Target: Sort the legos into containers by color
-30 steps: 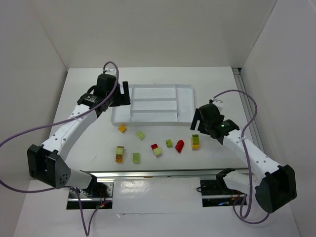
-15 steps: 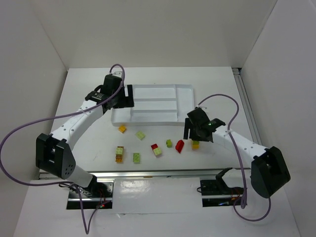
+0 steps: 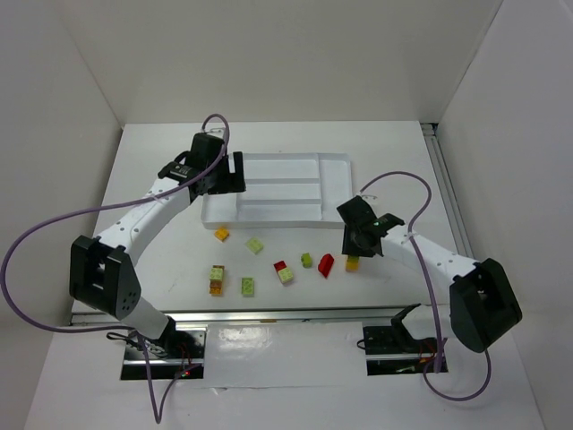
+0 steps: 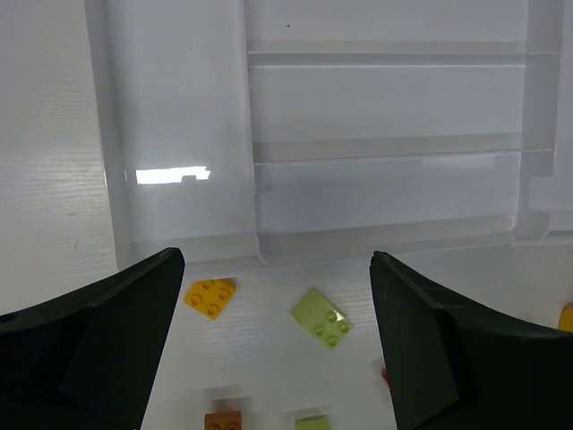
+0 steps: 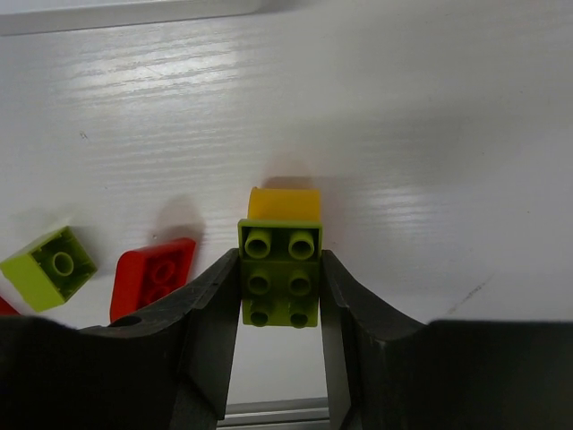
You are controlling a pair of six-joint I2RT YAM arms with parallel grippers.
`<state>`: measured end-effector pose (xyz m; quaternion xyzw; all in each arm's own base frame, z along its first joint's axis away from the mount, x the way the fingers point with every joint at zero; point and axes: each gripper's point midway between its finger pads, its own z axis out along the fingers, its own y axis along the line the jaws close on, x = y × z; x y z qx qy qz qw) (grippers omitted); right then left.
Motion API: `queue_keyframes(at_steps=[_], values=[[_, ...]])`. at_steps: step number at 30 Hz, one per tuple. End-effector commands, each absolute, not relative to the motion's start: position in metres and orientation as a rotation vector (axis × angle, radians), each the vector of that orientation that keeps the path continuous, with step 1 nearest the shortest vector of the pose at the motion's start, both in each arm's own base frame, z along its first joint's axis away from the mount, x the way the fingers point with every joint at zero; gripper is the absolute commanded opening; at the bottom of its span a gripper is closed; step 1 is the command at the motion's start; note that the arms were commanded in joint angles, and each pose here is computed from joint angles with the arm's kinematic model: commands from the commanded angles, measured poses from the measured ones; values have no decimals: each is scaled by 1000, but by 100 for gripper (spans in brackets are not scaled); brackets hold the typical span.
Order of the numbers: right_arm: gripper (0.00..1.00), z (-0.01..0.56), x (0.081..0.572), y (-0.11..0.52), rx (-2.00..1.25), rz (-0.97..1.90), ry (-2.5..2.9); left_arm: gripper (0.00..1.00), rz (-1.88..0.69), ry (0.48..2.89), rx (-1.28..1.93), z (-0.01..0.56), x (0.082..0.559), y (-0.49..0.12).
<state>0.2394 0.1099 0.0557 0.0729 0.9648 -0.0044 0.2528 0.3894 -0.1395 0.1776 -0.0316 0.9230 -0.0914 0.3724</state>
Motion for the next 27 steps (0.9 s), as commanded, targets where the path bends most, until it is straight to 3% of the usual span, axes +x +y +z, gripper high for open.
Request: queue_keyframes(at_steps=[1,2,5,10,17,21,27], values=[[27,80,246,114,212,3,2560,96,-281,2328,-81,192,398,-149],[20,85,250,116,215,15,2548,96,-291,2330,-77,192,397,-150],[17,116,261,124,210,89,2478,99,-407,2327,-27,202,395,-167],[17,224,273,202,-180,654,2184,100,-660,2214,226,249,386,-205],[17,310,272,259,-478,1037,1866,100,-1024,1948,626,304,330,-247],[17,339,262,273,-547,1165,1739,100,-1291,1819,789,326,296,-254],[16,354,254,285,-578,1290,1669,100,-1424,1729,867,325,279,-246]])
